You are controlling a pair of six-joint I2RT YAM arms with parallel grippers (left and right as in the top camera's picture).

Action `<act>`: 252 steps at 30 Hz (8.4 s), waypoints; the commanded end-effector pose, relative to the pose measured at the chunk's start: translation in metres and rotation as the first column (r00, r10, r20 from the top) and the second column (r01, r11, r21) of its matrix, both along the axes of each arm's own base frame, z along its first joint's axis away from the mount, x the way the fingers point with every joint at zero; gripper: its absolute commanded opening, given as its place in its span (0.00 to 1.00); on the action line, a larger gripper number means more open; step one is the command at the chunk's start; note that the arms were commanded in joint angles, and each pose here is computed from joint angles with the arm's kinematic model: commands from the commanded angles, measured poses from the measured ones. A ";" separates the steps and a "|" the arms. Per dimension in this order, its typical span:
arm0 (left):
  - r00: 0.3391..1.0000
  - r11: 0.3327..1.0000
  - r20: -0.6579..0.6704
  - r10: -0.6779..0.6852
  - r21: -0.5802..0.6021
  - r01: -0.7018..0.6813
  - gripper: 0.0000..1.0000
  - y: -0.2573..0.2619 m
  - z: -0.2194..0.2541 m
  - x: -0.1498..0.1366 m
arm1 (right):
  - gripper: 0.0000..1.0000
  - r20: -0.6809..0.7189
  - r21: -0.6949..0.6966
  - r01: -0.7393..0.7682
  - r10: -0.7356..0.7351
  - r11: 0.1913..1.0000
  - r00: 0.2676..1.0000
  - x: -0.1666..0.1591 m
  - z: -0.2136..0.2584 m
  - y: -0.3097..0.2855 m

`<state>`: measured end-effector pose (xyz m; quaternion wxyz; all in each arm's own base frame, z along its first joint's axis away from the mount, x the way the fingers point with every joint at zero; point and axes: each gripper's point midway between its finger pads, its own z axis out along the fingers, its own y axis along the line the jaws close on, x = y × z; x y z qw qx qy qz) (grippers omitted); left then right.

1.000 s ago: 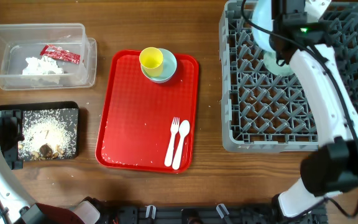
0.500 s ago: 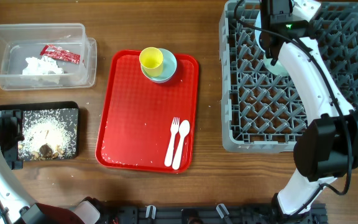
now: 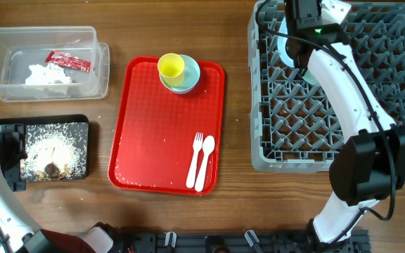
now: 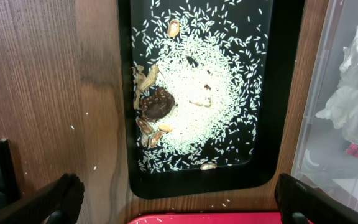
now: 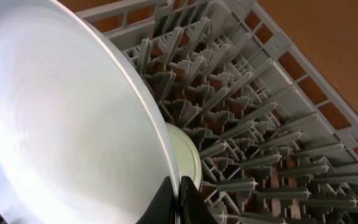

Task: Sort waste into correct bins and load items into the dishwasher rack
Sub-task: 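Carry the plate with right gripper and stand it upright in the rack, then move right gripper to the tray and grasp the white fork, then carry the fork to the rack and release it, then return right gripper to the tray and grasp the white spoon, then carry the spoon to the rack and release it beside the fork, then reach right gripper to the yellow cup and grasp it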

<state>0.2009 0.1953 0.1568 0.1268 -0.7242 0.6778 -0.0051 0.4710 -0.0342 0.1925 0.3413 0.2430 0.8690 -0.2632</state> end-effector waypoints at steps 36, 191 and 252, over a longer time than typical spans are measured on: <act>1.000 1.000 0.006 0.008 0.009 -0.008 1.00 0.003 0.003 0.000 | 0.81 -0.323 0.733 -0.292 0.693 0.614 0.644 -0.239 -0.093 0.309; 1.000 1.000 0.006 0.008 0.009 -0.008 1.00 0.003 0.003 0.000 | 0.05 -0.337 0.754 -0.262 0.698 0.602 0.632 -0.192 -0.104 0.294; 1.000 1.000 0.006 0.008 0.009 -0.008 1.00 0.003 0.003 0.000 | 0.87 0.177 0.645 -0.752 0.931 0.136 0.320 -0.042 0.024 0.385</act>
